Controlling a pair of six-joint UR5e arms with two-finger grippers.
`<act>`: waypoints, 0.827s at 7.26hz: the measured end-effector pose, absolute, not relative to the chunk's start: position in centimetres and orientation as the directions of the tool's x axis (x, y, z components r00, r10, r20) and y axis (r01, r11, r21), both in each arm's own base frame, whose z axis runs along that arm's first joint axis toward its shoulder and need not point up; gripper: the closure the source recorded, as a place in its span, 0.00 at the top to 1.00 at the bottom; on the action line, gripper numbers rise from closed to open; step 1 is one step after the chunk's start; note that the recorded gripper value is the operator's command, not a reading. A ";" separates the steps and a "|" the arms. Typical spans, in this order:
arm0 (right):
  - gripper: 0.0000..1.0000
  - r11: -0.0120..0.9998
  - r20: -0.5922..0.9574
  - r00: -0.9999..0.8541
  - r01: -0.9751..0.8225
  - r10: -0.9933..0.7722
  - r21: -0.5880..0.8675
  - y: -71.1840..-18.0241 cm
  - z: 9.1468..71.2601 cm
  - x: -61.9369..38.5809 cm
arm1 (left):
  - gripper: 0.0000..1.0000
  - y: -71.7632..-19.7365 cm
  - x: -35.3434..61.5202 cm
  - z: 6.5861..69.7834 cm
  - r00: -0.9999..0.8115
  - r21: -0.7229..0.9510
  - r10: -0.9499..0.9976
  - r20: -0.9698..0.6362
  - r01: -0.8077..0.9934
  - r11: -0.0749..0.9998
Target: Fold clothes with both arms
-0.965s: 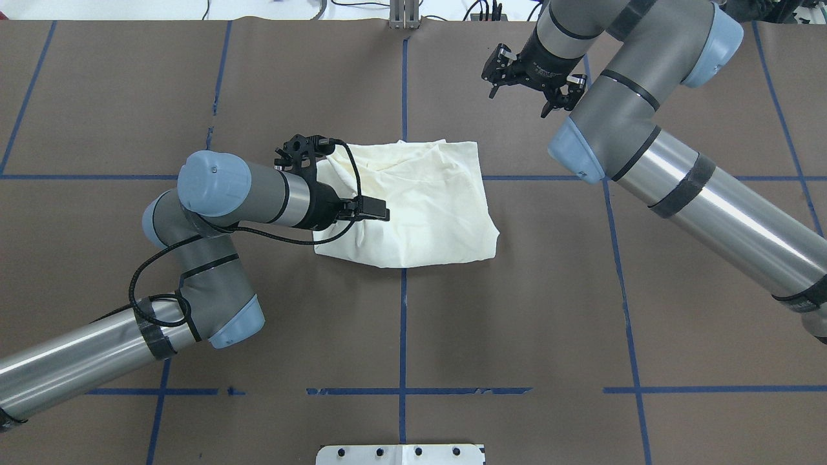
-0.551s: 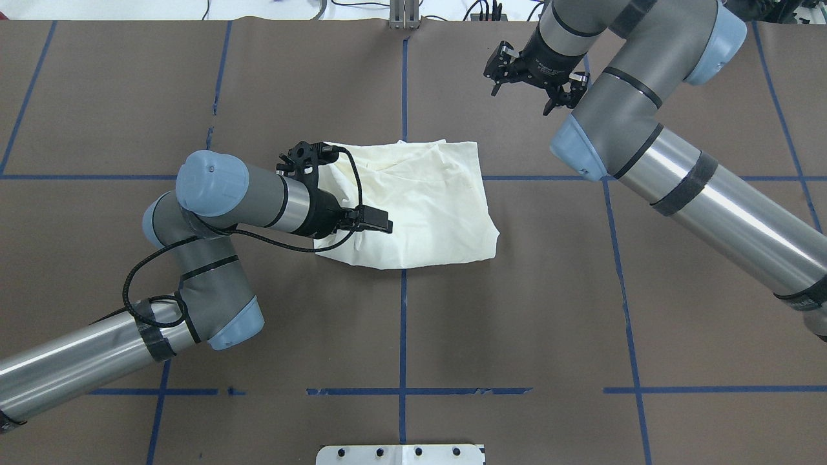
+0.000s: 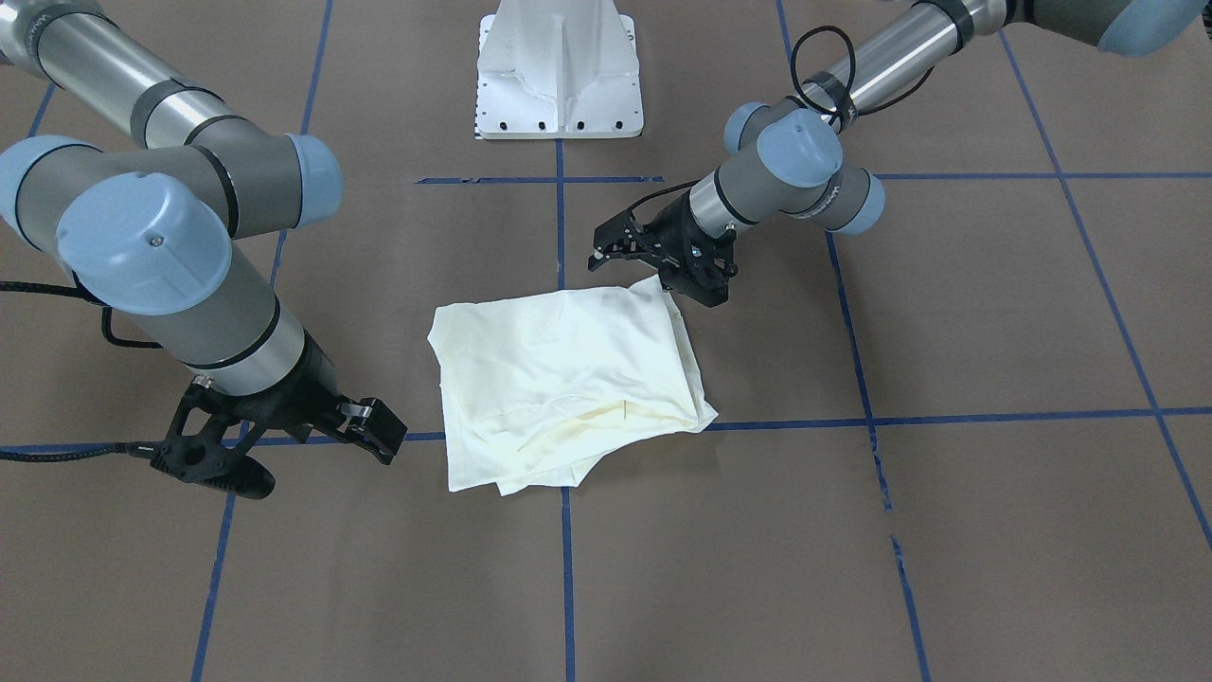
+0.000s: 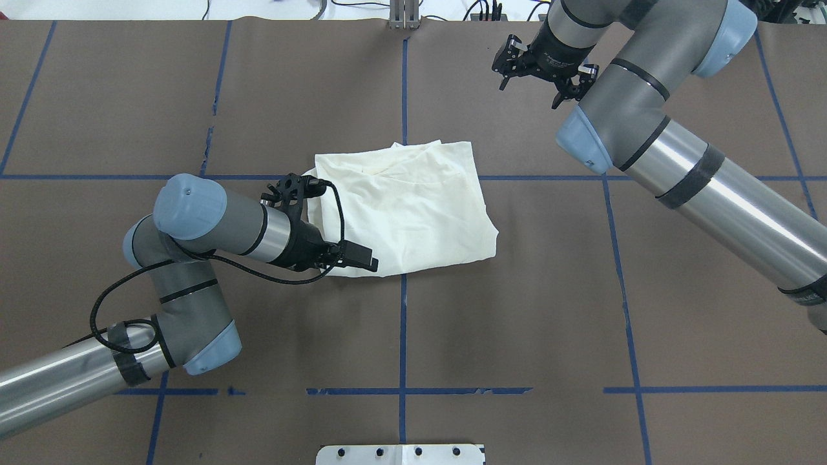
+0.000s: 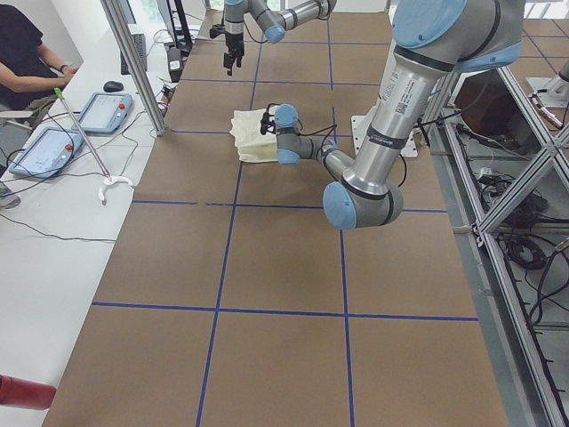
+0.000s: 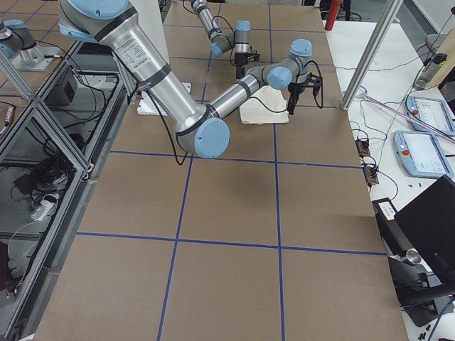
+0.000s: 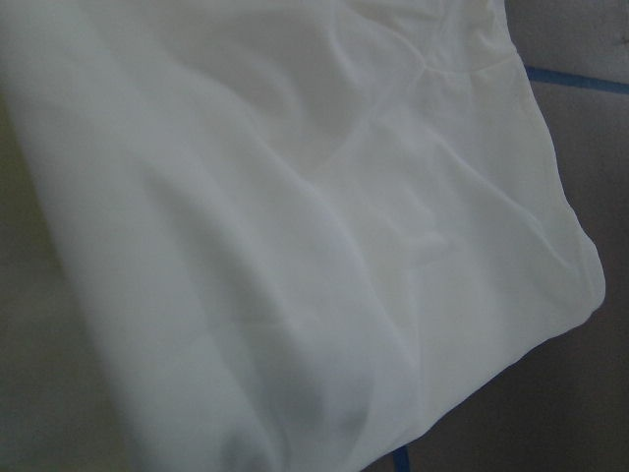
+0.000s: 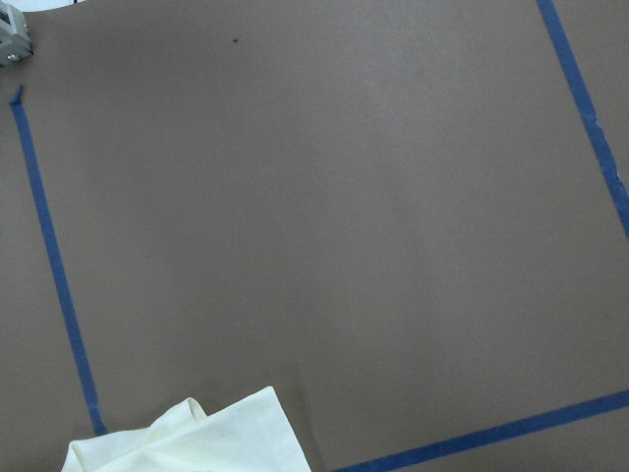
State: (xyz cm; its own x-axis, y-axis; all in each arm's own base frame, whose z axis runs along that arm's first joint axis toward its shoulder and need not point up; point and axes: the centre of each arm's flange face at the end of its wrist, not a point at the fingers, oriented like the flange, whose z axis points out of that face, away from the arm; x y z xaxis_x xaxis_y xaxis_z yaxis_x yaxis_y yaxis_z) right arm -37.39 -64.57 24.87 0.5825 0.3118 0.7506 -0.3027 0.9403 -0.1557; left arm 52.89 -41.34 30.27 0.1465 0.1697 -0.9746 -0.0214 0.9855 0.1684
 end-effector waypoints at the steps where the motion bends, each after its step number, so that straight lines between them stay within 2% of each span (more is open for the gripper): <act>1: 1.00 0.941 0.750 0.584 -0.302 0.311 -0.155 -64.6 24.9 -37.3 | 1.00 -40.2 52.4 30.5 0.138 0.169 0.173 -0.975 -0.038 0.985; 6: 1.00 0.944 0.757 0.582 -0.298 0.297 -0.141 -64.3 25.3 -36.1 | 1.00 -36.1 48.6 32.4 0.127 0.170 0.178 -0.976 -0.076 0.983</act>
